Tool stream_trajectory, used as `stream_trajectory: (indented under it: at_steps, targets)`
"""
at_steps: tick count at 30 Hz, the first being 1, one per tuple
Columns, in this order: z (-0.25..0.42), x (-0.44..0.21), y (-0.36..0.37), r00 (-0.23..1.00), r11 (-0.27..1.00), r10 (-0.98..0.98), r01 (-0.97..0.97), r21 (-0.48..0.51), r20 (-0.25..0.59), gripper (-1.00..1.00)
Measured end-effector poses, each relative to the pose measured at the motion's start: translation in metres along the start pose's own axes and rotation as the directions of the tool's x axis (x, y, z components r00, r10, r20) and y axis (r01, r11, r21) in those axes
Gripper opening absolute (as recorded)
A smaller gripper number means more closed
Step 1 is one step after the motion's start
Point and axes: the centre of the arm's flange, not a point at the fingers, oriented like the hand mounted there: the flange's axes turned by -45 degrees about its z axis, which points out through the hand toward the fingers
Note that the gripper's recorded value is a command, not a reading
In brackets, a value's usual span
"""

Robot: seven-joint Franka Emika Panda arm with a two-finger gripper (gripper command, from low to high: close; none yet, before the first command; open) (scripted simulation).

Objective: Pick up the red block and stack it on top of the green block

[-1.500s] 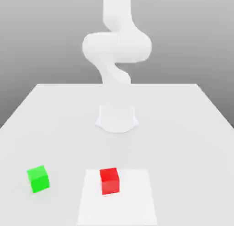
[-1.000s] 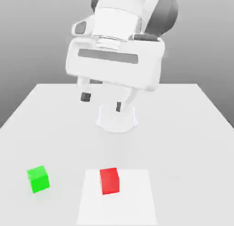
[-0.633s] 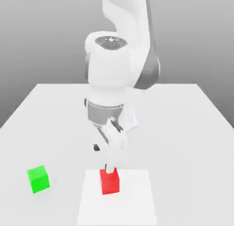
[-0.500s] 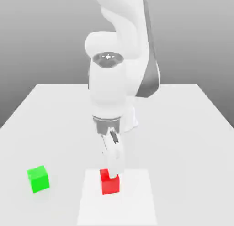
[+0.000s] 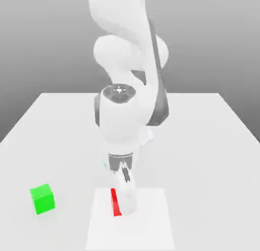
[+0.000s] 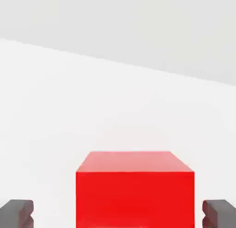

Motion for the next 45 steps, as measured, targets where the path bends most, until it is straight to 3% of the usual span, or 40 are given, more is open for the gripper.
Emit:
stream_trajectory:
  at_steps: [25,28,31,36,42,43,45]
  targets:
    - [-0.066,0.0,-0.002,1.0,1.0,0.008,-0.008,0.001,-0.001,-1.0]
    - [-0.074,0.012,-0.008,0.995,0.995,0.095,-0.095,0.0,-0.001,-1.0]
    - [-0.083,0.083,0.013,0.941,0.941,0.338,-0.338,0.002,-0.001,-1.0]
    - [-0.089,0.224,0.089,0.644,0.644,0.765,-0.765,0.004,-0.003,-1.0]
    - [-0.047,0.208,0.067,0.68,0.68,0.733,-0.733,0.003,-0.003,-1.0]
    - [-0.04,0.207,0.067,0.681,0.681,0.733,-0.733,0.001,-0.002,1.0]
    - [-0.04,0.207,0.067,0.681,0.681,0.733,-0.733,0.002,-0.002,1.0]
